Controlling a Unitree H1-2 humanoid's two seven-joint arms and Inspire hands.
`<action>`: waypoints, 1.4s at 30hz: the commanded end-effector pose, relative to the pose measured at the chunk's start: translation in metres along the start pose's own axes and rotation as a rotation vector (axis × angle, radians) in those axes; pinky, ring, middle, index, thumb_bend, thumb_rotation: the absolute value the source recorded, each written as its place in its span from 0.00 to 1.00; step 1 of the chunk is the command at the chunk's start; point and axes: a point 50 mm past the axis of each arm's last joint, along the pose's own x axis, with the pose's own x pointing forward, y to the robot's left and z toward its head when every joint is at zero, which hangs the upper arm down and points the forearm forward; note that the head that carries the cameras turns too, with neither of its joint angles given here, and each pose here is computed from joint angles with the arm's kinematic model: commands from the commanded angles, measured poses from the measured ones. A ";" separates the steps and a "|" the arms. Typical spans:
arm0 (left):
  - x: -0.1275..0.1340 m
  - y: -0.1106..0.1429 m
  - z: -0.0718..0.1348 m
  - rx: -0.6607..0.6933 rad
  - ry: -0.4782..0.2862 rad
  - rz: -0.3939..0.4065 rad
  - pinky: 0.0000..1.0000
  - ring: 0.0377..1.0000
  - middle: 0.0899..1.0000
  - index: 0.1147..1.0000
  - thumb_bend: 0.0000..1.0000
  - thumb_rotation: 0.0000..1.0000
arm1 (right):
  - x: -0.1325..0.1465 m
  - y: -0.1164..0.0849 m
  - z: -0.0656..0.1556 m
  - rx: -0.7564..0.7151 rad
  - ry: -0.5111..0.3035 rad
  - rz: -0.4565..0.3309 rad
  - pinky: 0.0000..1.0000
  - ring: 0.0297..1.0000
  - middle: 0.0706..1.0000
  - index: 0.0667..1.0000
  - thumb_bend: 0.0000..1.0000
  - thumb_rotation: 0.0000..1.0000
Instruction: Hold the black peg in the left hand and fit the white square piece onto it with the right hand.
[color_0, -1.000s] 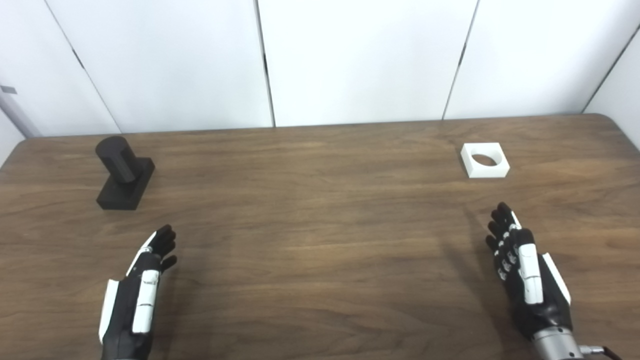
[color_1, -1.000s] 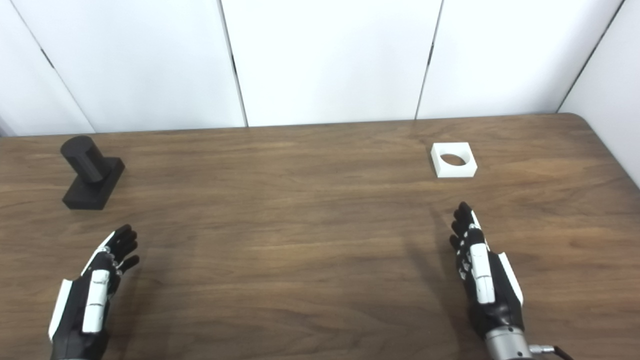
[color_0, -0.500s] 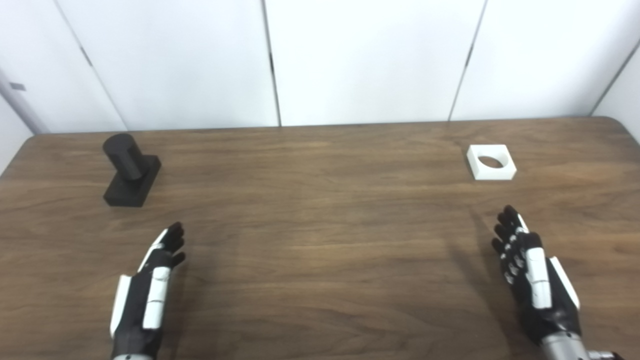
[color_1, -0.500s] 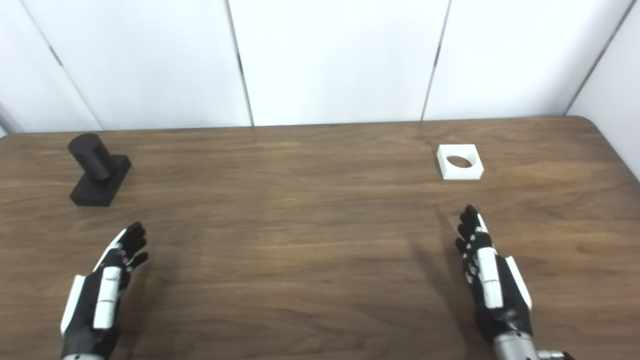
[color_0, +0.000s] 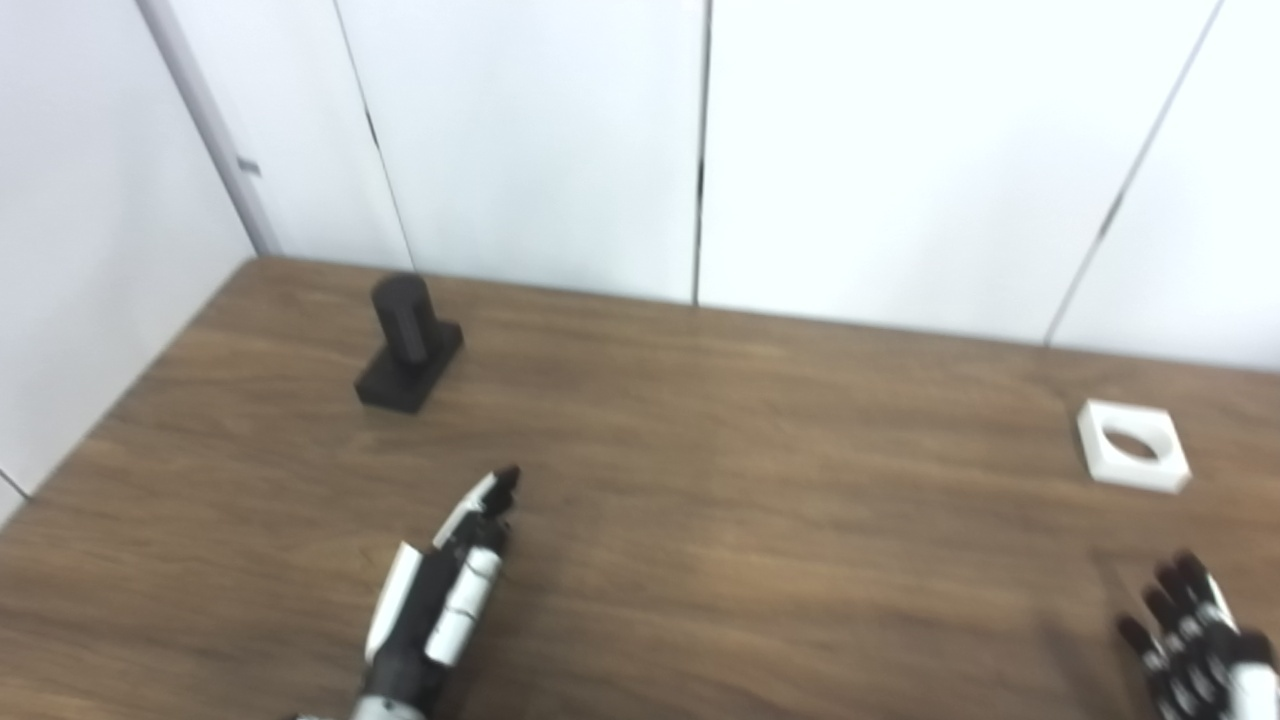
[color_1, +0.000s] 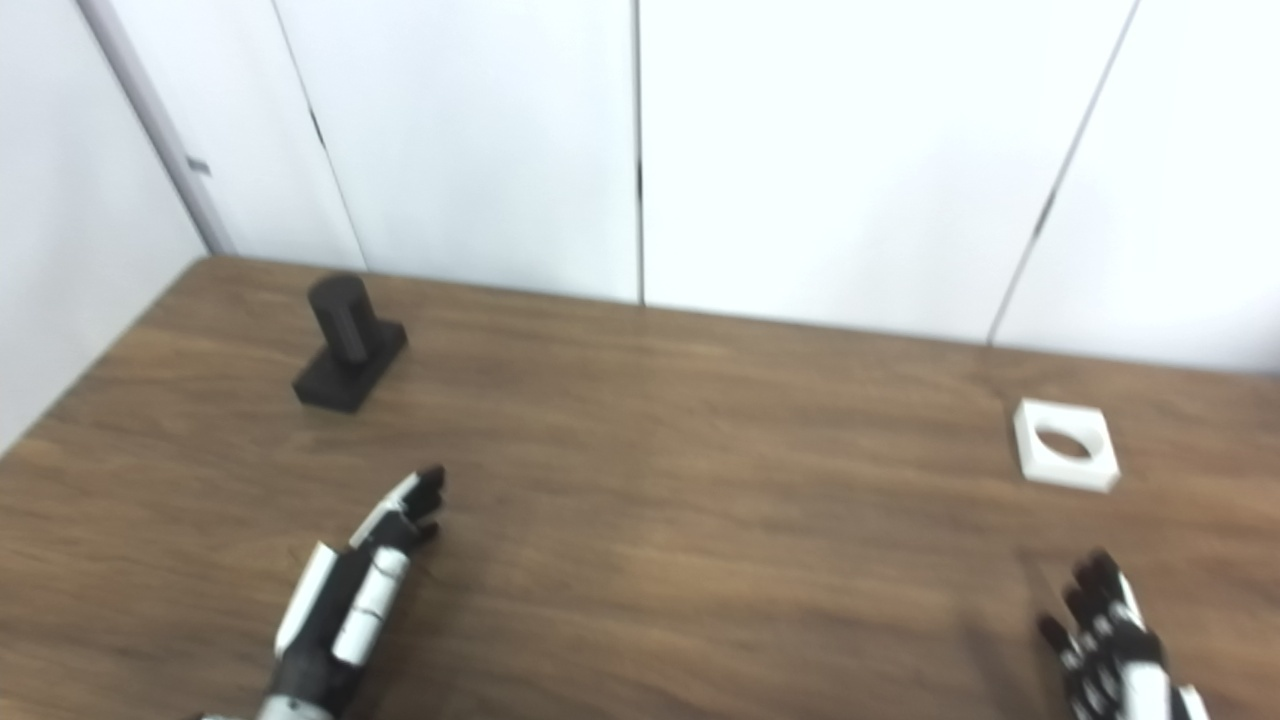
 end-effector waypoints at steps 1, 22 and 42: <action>-0.002 -0.012 0.001 -0.031 -0.025 0.020 0.92 0.93 0.93 0.90 0.58 0.94 | 0.004 -0.003 0.005 0.009 -0.036 0.001 1.00 1.00 1.00 1.00 0.60 1.00; -0.001 -0.025 -0.002 0.065 -0.043 0.071 0.91 0.94 0.94 0.91 0.47 0.60 | 0.011 -0.011 -0.007 0.024 -0.049 -0.023 1.00 0.97 0.91 0.96 0.69 0.99; 0.029 0.041 0.058 0.587 -0.027 0.530 0.92 0.91 0.89 0.86 0.81 0.43 | 0.012 -0.010 -0.008 0.020 -0.068 -0.013 1.00 0.98 0.93 0.97 0.73 0.96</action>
